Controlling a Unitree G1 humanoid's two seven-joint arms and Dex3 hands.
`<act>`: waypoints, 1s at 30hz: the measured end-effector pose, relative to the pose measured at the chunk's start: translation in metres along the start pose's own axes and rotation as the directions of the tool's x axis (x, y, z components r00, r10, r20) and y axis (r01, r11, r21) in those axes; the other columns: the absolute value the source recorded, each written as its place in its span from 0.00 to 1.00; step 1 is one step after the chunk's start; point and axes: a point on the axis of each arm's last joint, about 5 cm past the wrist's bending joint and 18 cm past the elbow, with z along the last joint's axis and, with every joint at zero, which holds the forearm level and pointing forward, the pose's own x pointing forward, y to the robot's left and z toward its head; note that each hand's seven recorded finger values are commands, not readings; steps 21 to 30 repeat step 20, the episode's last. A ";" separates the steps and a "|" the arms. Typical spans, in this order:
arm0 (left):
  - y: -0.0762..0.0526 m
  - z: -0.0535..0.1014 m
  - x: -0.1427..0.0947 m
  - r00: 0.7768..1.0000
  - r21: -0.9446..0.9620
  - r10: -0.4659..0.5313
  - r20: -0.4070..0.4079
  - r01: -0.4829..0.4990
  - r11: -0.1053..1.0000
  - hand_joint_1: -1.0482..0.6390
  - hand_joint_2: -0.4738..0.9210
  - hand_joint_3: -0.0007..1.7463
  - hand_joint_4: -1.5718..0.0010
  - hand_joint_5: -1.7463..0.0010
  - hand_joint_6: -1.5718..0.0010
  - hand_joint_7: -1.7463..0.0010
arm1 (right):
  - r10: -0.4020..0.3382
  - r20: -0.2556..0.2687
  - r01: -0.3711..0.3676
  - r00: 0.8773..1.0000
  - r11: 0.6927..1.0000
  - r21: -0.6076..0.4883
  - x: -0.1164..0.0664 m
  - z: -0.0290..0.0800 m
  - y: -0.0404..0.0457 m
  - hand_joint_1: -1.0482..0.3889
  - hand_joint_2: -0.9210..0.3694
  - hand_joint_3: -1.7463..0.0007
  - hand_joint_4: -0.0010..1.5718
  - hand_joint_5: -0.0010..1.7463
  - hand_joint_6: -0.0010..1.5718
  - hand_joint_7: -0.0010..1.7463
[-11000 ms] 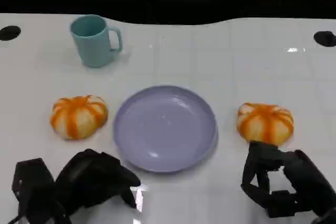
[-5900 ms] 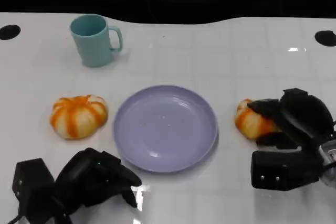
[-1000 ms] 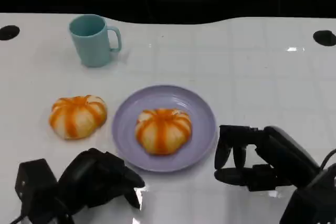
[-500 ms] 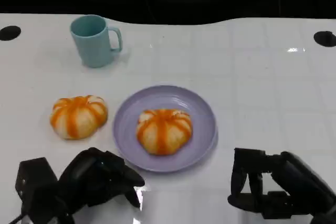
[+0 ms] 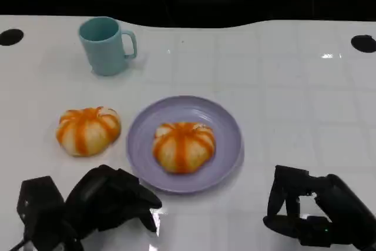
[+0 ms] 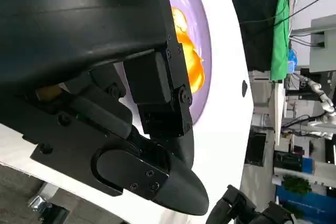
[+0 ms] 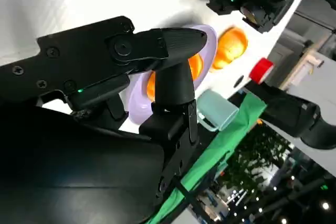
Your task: Grasp the bread from the table and place it into the plate.
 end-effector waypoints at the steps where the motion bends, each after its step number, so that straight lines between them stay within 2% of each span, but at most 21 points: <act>1: 0.000 0.000 0.000 1.000 -0.001 0.000 -0.001 0.000 1.000 0.00 0.94 0.00 0.20 0.49 0.00 0.97 | -0.005 -0.002 0.005 1.000 1.000 0.000 0.000 -0.001 0.0000 0.45 0.00 0.81 0.57 1.00 0.42 1.00; 14: 0.000 -0.001 -0.001 1.000 0.001 0.003 0.002 -0.003 1.000 0.00 0.95 0.00 0.20 0.49 0.00 0.97 | -0.036 0.016 0.036 0.999 0.999 -0.002 0.001 -0.006 0.0016 0.47 0.02 0.81 0.56 1.00 0.41 1.00; 30: 0.000 -0.001 -0.001 1.000 0.001 0.004 0.001 -0.004 1.000 0.00 0.95 0.00 0.20 0.49 0.01 0.98 | -0.041 0.014 0.041 0.999 0.999 0.000 0.001 -0.007 0.0020 0.47 0.02 0.81 0.56 1.00 0.41 1.00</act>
